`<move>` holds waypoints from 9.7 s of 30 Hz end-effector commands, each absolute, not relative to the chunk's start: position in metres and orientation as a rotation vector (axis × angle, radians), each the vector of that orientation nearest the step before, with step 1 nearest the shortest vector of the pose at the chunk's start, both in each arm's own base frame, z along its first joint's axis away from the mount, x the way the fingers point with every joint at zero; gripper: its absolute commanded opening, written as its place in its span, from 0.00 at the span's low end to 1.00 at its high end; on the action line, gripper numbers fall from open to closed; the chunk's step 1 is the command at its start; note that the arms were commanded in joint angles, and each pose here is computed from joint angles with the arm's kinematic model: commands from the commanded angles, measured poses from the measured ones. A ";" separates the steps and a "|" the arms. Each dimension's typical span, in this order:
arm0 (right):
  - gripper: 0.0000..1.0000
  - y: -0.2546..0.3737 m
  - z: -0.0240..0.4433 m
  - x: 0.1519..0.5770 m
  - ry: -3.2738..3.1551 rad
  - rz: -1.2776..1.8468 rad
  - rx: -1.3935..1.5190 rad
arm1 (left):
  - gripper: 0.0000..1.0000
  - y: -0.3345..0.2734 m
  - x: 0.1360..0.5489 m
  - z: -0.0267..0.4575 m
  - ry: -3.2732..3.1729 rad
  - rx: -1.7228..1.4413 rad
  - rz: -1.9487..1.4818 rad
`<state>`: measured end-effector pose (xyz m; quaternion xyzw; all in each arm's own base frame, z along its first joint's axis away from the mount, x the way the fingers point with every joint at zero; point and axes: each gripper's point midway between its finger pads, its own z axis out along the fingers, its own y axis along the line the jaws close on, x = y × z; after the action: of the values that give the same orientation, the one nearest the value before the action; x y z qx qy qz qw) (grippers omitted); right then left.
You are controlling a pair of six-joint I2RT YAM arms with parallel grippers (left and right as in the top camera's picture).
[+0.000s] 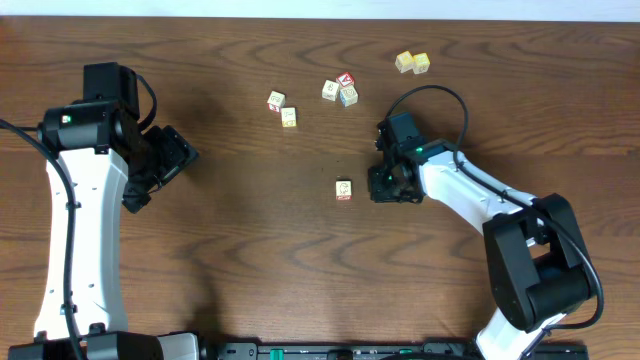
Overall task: Lift 3 blocks
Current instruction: 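Move the X block left beside the Z block and release, then move right gripper to the green J block and grasp it, then slide the J block left next to the X block, then open right gripper and raise the right arm away, then bring left gripper to the Z end and right gripper to the J end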
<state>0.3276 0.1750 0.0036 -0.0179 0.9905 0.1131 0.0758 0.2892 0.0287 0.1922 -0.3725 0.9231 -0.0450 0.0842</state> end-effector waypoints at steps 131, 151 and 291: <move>0.27 0.159 0.012 0.314 3.094 0.289 0.104 | 0.86 0.031 0.289 0.196 2.741 -1.116 -0.128; 0.30 0.153 0.011 0.327 3.023 0.168 0.007 | 0.85 0.031 0.289 0.196 2.741 -1.116 -0.128; 0.01 0.086 0.039 0.331 3.131 0.299 0.234 | 0.07 -0.100 0.322 0.116 2.846 -0.413 -0.431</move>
<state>0.3349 0.0661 0.0402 0.0880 0.9943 0.0597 -0.0034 0.3247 -0.0822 0.1312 -0.1662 0.9677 -0.1407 0.1272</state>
